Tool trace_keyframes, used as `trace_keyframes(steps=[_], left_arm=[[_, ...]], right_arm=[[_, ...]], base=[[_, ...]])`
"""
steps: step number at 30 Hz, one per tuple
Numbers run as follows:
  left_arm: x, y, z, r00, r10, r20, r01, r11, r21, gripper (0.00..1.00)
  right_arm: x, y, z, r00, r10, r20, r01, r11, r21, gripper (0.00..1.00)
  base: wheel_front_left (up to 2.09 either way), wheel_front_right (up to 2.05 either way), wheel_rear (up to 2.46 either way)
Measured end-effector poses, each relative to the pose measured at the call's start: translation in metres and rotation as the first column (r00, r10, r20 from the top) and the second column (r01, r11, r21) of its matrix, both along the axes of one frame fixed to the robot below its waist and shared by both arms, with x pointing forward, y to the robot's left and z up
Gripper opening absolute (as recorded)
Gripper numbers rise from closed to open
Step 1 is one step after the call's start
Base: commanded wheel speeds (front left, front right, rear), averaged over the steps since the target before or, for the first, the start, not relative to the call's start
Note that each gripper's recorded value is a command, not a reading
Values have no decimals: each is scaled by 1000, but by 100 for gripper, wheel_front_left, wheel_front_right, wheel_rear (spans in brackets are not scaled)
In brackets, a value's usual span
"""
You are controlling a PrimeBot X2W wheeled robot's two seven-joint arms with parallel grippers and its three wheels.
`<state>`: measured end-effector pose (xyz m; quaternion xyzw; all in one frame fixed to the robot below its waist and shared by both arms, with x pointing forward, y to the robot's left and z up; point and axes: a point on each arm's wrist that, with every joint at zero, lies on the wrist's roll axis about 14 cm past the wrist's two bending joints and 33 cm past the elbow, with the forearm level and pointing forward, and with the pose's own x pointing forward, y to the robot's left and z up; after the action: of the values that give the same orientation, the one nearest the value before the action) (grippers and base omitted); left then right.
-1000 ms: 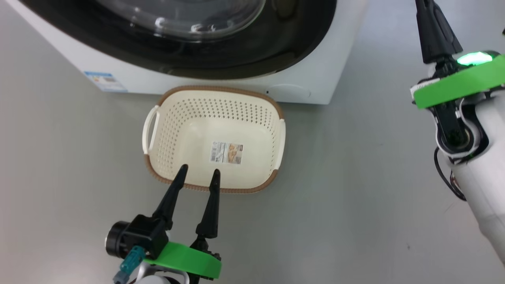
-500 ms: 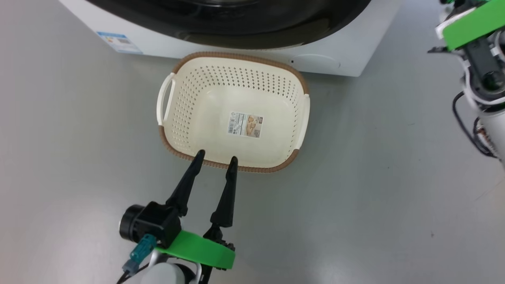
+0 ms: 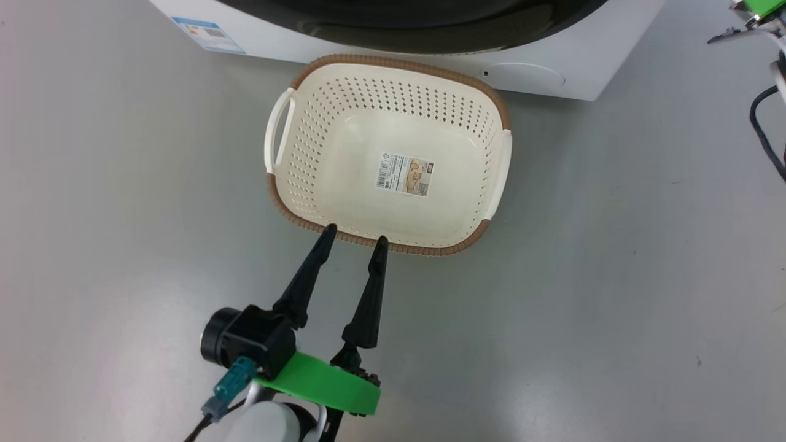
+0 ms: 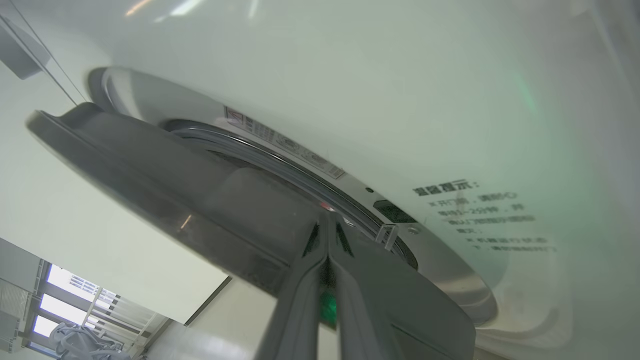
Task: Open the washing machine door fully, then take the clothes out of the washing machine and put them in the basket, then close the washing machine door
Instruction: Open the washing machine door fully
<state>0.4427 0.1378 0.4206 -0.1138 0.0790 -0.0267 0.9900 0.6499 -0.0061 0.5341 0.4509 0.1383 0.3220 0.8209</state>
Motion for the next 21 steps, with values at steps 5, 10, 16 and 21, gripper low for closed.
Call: trace_keyframes(steps=[5, 10, 16, 21], left_arm=[[-2, 1, 0, 1000, 6, -6, -6, 1000, -6, 100], [-4, 3, 3, 1000, 12, -2, -12, 1000, -8, 100], [-5, 5, 7, 1000, 22, 7, -22, 1000, -10, 100], [-6, 5, 14, 999, 23, 22, -23, 1000, -10, 100]], right_arm=[[4, 4, -1, 999, 33, -33, -33, 999, 9, 0], [1, 11, -3, 993, 80, -82, -77, 997, 29, 0], [-7, 19, -2, 983, 145, -117, -142, 989, 30, 0], [-15, 25, 4, 976, 184, -118, -182, 983, 27, 0]], base=[[0, 0, 0], [0, 0, 0], [0, 0, 0], [0, 0, 0]])
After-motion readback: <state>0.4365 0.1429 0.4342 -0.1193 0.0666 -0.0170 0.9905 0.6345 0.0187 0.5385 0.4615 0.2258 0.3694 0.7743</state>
